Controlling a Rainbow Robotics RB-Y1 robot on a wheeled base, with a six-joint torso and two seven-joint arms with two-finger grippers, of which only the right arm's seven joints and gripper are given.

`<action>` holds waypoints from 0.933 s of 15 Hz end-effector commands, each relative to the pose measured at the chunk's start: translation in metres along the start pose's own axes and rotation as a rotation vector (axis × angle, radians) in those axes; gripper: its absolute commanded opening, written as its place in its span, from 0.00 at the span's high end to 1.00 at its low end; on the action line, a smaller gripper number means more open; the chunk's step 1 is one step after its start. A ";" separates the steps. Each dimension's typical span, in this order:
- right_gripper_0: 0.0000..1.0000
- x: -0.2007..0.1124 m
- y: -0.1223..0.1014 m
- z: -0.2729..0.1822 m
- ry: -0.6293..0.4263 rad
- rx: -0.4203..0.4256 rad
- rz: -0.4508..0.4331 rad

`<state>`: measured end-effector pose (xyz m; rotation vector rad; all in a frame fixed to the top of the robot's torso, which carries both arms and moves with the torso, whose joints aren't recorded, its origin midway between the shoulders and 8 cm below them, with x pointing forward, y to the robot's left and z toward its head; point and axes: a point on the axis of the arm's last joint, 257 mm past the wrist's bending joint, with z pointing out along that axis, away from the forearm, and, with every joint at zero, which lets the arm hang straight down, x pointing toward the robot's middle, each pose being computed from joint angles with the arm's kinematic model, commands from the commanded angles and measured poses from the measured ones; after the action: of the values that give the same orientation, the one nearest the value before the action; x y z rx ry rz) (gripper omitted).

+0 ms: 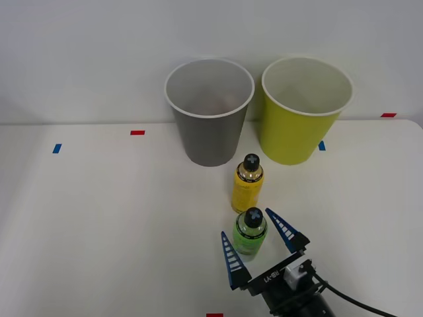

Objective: Put cans in the gray bin, plastic bottles in the light green bin

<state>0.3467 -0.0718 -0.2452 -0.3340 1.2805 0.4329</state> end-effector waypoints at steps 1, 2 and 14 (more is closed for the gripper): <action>0.00 0.000 0.000 0.002 -0.001 -0.004 -0.020; 0.00 0.000 0.001 0.004 0.002 -0.005 -0.025; 1.00 -0.001 0.003 0.008 -0.002 -0.002 -0.072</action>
<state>0.3522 -0.0661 -0.2423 -0.3812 1.2625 0.3734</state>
